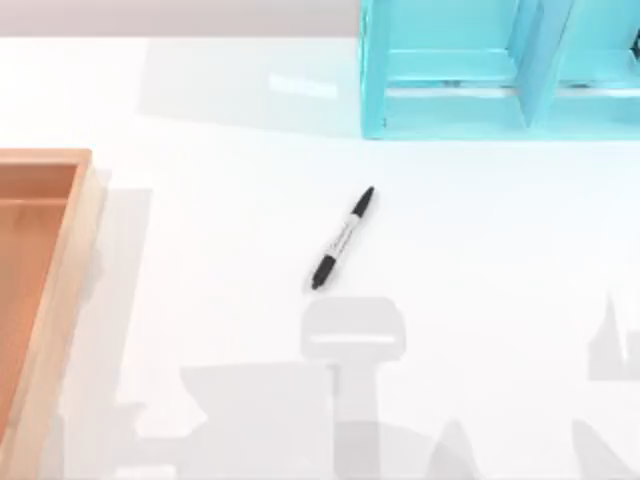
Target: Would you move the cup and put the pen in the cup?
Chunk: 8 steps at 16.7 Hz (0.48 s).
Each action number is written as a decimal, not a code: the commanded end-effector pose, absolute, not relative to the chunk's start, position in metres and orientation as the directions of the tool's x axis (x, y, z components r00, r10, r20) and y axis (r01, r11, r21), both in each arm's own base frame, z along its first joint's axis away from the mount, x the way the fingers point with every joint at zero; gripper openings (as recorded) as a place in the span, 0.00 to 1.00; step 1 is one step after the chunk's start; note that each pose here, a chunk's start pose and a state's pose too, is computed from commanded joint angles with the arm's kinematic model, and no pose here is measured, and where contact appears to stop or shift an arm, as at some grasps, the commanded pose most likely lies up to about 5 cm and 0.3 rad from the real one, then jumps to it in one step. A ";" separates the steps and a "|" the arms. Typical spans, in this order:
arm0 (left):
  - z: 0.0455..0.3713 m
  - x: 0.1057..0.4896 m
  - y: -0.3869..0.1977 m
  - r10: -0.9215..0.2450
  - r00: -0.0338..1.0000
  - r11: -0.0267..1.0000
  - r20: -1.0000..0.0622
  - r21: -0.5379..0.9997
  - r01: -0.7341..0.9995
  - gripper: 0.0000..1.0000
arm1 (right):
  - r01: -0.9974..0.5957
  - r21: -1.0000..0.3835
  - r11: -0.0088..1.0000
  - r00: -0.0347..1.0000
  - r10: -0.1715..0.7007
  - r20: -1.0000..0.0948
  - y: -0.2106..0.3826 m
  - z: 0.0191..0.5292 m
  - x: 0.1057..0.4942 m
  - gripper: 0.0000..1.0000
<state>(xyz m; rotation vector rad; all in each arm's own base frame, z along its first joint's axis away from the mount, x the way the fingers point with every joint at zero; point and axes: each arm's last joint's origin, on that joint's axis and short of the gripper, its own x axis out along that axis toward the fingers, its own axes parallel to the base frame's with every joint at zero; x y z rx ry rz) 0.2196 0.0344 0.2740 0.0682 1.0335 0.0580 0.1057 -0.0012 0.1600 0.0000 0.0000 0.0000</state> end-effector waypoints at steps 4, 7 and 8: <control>0.269 0.278 0.056 0.050 0.237 0.999 -0.970 0.052 0.004 1.00 | 0.000 0.000 1.000 1.000 0.000 0.000 -0.001 0.160 0.106 1.00; 0.257 0.308 0.069 0.021 0.080 1.000 -0.997 0.022 0.012 1.00 | 0.000 0.000 1.000 1.000 0.000 0.000 -0.001 0.160 0.106 1.00; 0.254 0.314 0.073 0.014 0.044 1.000 -0.999 0.014 0.013 1.00 | 0.000 0.000 1.000 1.000 0.000 0.000 -0.001 0.160 0.106 1.00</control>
